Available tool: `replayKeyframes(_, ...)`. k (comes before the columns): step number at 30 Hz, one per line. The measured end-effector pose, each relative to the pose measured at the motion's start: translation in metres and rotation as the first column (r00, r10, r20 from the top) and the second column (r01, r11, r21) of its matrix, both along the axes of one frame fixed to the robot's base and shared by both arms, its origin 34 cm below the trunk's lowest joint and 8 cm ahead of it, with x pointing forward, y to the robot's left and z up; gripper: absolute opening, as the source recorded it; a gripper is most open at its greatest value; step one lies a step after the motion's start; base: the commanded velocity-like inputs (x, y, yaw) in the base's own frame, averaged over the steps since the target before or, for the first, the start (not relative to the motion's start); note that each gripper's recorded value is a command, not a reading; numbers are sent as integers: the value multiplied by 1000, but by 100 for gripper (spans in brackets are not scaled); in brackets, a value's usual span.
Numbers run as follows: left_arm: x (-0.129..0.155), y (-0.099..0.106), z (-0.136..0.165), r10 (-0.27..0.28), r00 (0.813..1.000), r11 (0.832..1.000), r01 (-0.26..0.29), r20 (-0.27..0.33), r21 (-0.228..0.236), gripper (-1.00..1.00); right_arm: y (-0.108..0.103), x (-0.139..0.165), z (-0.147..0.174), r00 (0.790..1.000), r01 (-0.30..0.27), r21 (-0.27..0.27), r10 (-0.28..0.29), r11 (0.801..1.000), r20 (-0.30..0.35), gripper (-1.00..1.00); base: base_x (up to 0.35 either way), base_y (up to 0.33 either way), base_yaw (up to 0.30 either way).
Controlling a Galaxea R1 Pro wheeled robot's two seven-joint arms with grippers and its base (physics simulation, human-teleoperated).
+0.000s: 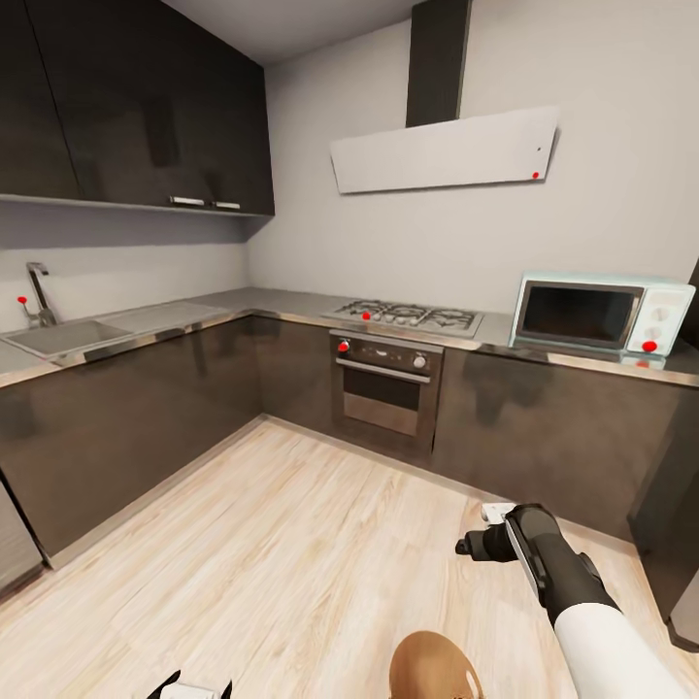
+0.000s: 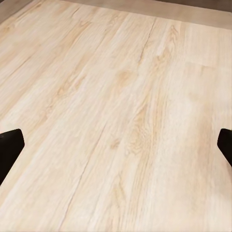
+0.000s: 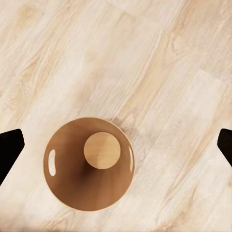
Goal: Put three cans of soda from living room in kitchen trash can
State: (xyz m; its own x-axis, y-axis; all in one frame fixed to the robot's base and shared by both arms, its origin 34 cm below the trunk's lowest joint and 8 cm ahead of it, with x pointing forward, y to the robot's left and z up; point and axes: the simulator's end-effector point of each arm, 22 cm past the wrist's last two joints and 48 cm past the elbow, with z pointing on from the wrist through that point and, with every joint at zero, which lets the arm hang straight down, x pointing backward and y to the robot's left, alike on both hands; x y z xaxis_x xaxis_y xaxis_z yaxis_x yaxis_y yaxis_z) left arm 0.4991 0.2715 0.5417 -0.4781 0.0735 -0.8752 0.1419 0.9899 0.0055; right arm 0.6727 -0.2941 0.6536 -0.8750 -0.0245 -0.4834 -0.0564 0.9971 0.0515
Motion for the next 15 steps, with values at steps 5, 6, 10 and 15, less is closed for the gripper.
replayKeyframes(5, -1, 0, -10, 0, 1000, 1000, 0, 0, 0, 100, 0, -1, -10, 1000, 0, 2, 0, 1000, 0, 100, 0, 0, 0)
replayKeyframes(6, -2, 0, -12, 0, 1000, 1000, 0, 0, 0, 100, 1, -2, -12, 1000, 0, 3, 0, 1000, 0, 100, 0, 0, 0)
replayKeyframes(10, -3, 0, -20, 0, 1000, 1000, 0, 0, 0, 100, 0, -3, -20, 1000, 0, 2, 0, 1000, 0, 100, 0, 0, 0)
replayKeyframes(15, -4, 0, -30, -1, 1000, 1000, 1, 0, 0, 100, 0, -4, -30, 1000, 0, 2, 0, 1000, 1, 100, 0, 0, 0)
